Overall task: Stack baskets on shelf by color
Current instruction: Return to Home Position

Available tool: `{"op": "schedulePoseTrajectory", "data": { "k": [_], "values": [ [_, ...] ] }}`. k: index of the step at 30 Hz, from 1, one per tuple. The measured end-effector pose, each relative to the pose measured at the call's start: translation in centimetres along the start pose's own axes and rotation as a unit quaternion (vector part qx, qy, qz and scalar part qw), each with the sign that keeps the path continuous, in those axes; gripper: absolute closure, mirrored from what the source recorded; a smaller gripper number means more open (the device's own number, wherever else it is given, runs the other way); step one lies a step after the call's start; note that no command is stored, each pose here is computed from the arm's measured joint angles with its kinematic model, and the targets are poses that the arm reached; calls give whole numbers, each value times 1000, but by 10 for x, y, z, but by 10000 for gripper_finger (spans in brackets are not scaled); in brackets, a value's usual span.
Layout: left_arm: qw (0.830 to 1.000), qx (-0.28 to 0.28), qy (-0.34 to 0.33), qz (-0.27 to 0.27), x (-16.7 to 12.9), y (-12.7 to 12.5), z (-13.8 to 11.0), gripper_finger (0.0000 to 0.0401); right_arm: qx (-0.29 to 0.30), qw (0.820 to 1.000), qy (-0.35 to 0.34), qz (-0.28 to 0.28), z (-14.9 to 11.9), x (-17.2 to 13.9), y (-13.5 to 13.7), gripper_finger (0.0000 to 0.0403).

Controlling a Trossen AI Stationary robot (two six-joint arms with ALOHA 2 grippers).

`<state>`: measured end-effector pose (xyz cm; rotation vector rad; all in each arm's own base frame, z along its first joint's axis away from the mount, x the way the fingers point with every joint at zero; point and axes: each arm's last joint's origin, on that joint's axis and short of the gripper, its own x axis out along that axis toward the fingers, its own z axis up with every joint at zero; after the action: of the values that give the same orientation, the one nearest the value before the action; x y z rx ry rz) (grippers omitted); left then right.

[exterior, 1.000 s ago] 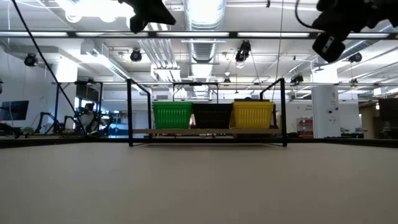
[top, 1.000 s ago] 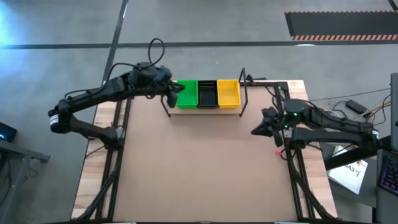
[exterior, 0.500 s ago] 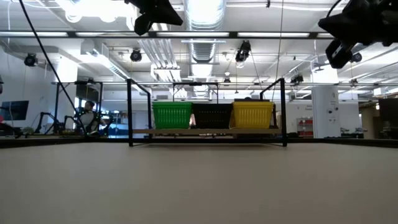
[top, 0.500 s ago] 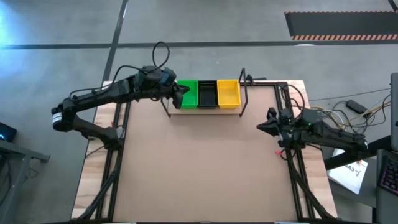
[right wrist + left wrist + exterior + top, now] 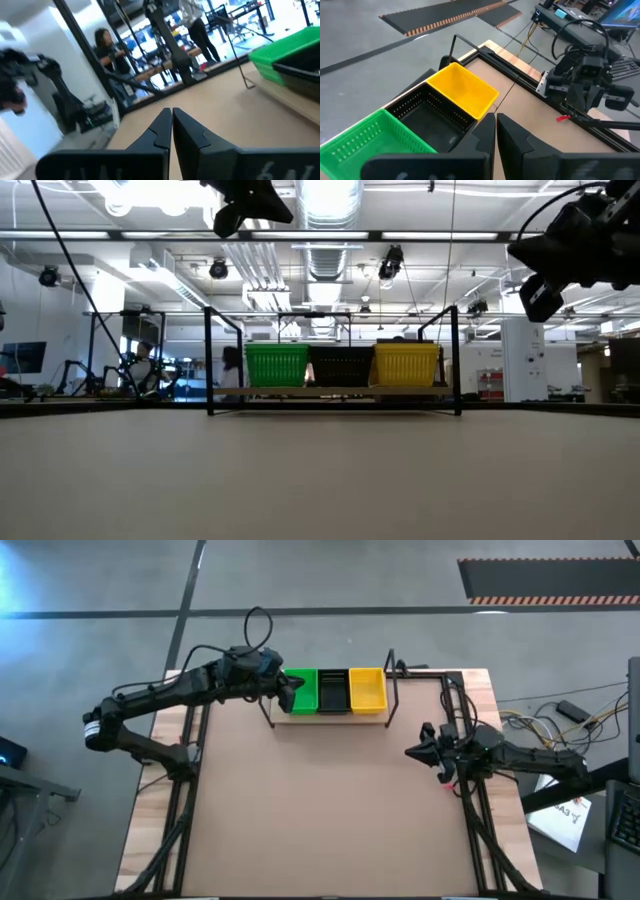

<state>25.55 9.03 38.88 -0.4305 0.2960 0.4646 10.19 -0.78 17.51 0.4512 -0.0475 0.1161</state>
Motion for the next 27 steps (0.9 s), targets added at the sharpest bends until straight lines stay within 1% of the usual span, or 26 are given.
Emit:
{"op": "schedulePoseTrajectory", "data": {
  "k": [5,8,13,16,19,24,27],
  "values": [
    [1000,0,0,1,0,0,0,401,-30,998,48,-38,-12,0,-2,394],
    [1000,0,0,1,0,0,0,401,-44,997,46,-54,-12,1,-3,394],
    [1000,-2,-2,6,0,0,0,401,-67,991,30,-110,-12,0,-7,394],
    [1000,-11,-3,8,0,1,0,401,-79,990,33,-113,-12,0,-7,394],
    [1000,-10,-3,8,0,0,0,401,-68,991,32,-113,-12,0,-7,394],
    [999,38,-13,-9,-10,-3,0,401,-54,992,30,-114,-12,0,-7,394],
    [998,54,-28,-13,-18,1,-8,401,-54,992,29,-114,-12,0,-7,394]
  ]
}}
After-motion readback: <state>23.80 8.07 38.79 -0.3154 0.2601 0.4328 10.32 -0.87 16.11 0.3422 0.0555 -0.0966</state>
